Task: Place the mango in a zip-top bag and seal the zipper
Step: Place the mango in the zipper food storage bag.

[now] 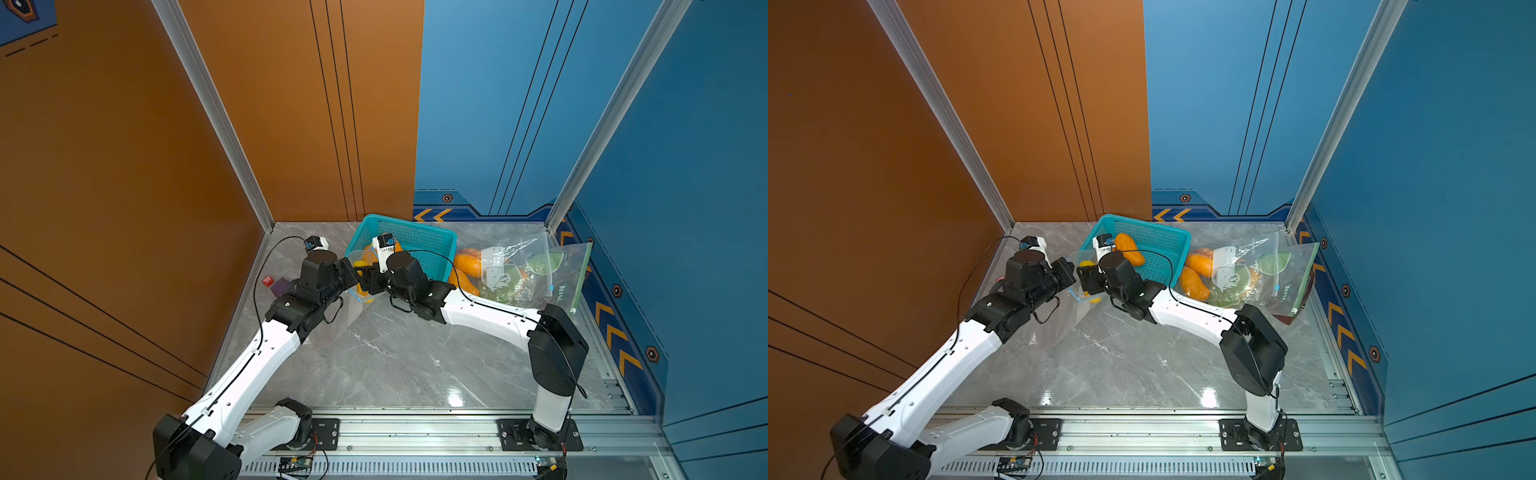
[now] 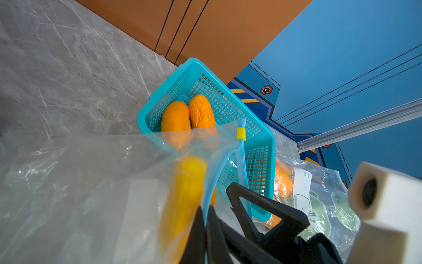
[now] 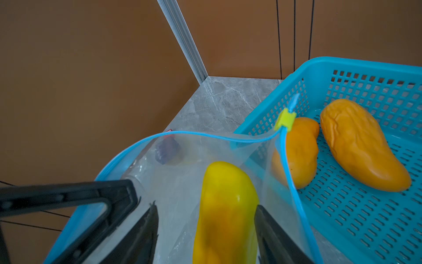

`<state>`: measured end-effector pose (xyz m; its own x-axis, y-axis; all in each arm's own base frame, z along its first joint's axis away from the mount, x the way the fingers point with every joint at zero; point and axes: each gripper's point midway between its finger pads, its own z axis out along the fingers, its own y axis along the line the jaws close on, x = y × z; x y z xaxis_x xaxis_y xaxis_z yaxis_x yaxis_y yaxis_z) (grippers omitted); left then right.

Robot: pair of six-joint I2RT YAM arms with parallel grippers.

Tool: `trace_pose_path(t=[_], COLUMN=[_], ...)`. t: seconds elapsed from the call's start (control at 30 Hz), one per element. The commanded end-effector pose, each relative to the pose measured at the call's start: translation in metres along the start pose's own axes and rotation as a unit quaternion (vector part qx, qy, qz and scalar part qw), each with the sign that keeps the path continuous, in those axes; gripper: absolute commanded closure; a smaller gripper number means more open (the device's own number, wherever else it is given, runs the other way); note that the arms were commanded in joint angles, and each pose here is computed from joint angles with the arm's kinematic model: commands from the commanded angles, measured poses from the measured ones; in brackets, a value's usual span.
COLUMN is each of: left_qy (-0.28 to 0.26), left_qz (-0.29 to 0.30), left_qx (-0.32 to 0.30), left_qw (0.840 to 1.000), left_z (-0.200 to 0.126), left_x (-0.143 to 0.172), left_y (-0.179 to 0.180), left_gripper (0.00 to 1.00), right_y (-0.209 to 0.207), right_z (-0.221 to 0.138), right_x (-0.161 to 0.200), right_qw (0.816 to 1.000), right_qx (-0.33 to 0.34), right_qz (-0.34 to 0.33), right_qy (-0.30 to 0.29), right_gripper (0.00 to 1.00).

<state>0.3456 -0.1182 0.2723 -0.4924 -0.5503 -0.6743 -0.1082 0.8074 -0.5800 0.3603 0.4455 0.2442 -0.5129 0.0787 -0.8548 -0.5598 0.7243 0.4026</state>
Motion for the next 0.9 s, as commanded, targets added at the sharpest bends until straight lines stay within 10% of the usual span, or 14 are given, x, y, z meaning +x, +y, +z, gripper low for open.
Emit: trace_pose_path(t=[0.0, 0.5, 0.87], left_qy=[-0.014, -0.019, -0.046], left_qz=[-0.007, -0.002, -0.003], left_qx=[-0.008, -0.038, -0.062], left_qw=[1.0, 0.999, 0.997], left_z=[0.003, 0.005, -0.002], left_x=[-0.005, 0.001, -0.005], left_y=[0.005, 0.026, 0.041], left_gripper=[1.0, 1.0, 1.0], right_y=[0.007, -0.03, -0.168], right_z=[-0.011, -0.054, 0.026], right_x=[-0.016, -0.093, -0.062], right_qw=[1.0, 0.998, 0.972], right_qx=[-0.001, 0.054, 0.159], right_qz=[-0.005, -0.03, -0.027], right_qy=[-0.008, 0.018, 0.172], right_gripper=[0.32, 0.26, 0.25])
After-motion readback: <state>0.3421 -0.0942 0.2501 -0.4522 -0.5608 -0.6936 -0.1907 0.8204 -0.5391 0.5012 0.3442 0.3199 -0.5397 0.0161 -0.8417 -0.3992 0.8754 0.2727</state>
